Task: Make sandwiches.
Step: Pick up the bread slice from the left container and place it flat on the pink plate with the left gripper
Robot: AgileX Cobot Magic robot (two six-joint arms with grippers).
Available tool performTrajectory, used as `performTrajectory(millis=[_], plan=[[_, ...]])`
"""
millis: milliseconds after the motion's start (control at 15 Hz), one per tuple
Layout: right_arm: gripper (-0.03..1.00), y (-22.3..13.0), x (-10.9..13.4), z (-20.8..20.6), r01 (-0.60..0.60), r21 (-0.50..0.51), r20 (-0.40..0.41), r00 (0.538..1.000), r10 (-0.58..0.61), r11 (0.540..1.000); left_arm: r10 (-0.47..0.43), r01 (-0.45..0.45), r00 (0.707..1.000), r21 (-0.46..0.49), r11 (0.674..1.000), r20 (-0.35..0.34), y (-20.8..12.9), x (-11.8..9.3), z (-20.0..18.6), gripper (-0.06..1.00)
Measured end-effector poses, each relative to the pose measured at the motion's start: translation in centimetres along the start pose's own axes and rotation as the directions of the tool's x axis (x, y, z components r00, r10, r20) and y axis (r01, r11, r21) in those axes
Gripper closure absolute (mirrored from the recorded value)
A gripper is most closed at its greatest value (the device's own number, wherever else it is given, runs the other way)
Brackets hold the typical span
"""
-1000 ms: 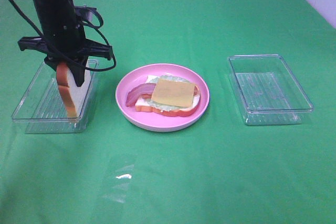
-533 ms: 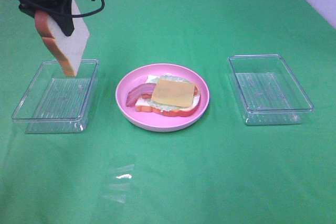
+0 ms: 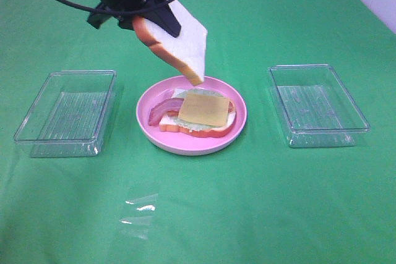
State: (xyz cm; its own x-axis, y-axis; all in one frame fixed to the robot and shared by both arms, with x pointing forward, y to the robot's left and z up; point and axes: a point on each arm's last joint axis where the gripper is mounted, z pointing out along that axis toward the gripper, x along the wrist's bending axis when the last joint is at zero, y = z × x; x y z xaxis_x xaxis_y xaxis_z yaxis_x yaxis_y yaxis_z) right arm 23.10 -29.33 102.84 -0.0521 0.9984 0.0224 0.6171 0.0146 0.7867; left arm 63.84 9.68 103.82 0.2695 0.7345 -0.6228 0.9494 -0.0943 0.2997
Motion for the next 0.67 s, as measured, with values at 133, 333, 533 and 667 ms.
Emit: performTrajectory(millis=[133, 333, 533, 667], plan=[[0.03, 0.0, 0.0, 0.0, 0.0, 0.0, 0.0, 1.0, 0.0, 1.0, -0.028, 0.027, 0.998, 0.017, 1.0, 0.064, 0.2, 0.9, 2.2, 0.76], [0.03, 0.0, 0.0, 0.0, 0.0, 0.0, -0.001, 1.0, 0.0, 1.0, -0.024, 0.019, 0.992, 0.044, 0.999, 0.122, 0.1, 2.5, 5.2, 0.76], [0.03, 0.0, 0.0, 0.0, 0.0, 0.0, -0.001, 1.0, 0.0, 1.0, -0.028, 0.005, 0.988, 0.151, 0.989, 0.15, -0.5, 3.8, 7.3, 0.76], [0.03, 0.0, 0.0, 0.0, 0.0, 0.0, -0.001, 1.0, 0.0, 1.0, -0.027, 0.0, 0.987, 0.168, 0.986, 0.159, -0.2, 4.1, 8.1, 0.76]])
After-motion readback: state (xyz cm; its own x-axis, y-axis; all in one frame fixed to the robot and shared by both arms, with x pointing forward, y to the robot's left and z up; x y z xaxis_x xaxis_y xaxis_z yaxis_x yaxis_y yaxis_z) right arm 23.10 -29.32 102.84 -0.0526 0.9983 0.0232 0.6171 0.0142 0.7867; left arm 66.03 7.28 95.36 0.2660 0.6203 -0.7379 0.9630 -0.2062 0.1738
